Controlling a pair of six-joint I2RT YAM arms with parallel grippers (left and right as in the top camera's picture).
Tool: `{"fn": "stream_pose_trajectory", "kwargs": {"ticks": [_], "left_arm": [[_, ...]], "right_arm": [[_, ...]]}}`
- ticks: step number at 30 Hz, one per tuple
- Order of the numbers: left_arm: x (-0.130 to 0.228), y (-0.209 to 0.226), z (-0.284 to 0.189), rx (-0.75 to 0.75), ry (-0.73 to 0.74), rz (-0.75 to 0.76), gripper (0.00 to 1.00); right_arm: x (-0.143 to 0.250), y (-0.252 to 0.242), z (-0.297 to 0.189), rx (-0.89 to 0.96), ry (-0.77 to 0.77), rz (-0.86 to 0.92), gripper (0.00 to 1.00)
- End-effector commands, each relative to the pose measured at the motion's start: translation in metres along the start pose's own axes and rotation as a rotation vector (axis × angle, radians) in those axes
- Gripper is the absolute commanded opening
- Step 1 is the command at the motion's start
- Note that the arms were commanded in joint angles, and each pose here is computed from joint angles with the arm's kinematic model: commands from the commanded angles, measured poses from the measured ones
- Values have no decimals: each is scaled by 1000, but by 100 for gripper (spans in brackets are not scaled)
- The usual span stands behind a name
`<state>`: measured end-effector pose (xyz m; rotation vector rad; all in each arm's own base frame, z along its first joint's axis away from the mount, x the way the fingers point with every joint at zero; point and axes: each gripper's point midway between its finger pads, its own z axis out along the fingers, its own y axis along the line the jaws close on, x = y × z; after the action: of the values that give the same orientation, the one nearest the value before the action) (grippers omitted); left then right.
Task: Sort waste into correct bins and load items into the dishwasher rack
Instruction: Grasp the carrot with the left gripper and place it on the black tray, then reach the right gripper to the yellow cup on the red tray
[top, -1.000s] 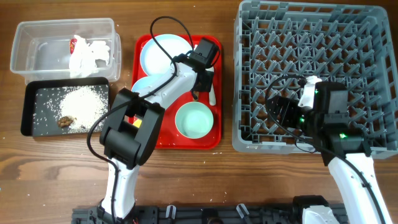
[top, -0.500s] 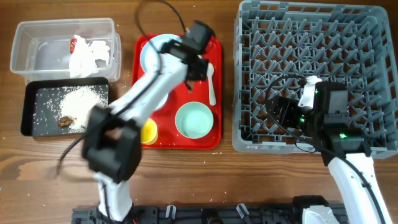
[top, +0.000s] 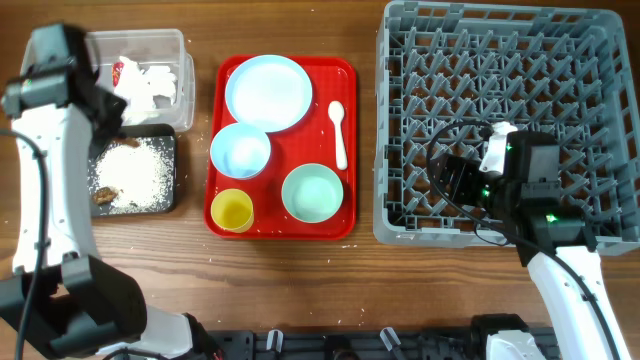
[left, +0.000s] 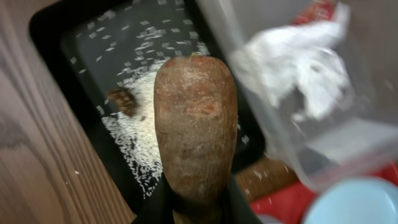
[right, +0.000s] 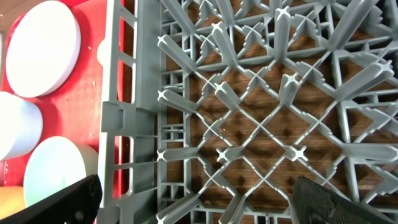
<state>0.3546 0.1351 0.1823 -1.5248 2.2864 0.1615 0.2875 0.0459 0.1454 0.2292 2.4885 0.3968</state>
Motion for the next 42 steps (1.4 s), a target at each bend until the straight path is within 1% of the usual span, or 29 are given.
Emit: {"fn": "stream_pose_trajectory", "kwargs": {"ticks": [1, 4, 8, 11, 16, 18, 19, 22, 24, 30, 31, 33, 35, 36, 39, 42], "left_arm": [[1, 40, 48, -95, 14, -296, 4], [7, 54, 83, -93, -1, -333, 5], [17, 58, 113, -59, -28, -345, 6], [22, 60, 123, -45, -39, -349, 11], [22, 60, 124, -43, -40, -349, 21], [22, 60, 124, -43, -40, -349, 28], [22, 60, 124, -43, -40, -349, 34], [22, 60, 124, -43, -40, -348, 42], [22, 60, 124, -43, -40, -341, 45], [21, 59, 123, -40, -42, -337, 47], [20, 51, 120, -8, -25, -286, 51], [19, 32, 110, 79, 16, -163, 57], [18, 15, 96, 164, 36, -31, 67], [18, 10, 91, 194, 44, 11, 69], [23, -3, 74, 287, 64, 120, 70], [27, -10, 53, 363, 67, 206, 70]], "right_arm": [[-8, 3, -3, -3, -16, -2, 100], [-8, 3, -3, -3, -16, -2, 100], [-8, 3, -3, -3, -18, -2, 100], [-9, 3, -3, -4, -19, -3, 100], [-9, 3, -3, -4, -19, -3, 100], [-9, 3, -3, -4, -19, -3, 100], [-9, 3, -3, -4, -19, -3, 100], [-9, 3, -3, -5, -22, -4, 100], [-10, 3, -3, -5, -23, -4, 100], [-11, 5, -3, -14, -26, -6, 100], [-12, 9, -3, -39, -30, -11, 100], [-17, 24, -5, -117, -44, -21, 100], [-21, 40, -8, -206, -55, -32, 98], [-22, 48, -10, -241, -55, -32, 97], [-24, 70, -16, -303, -55, -39, 96], [-25, 109, -26, -375, -67, -101, 96]]}}
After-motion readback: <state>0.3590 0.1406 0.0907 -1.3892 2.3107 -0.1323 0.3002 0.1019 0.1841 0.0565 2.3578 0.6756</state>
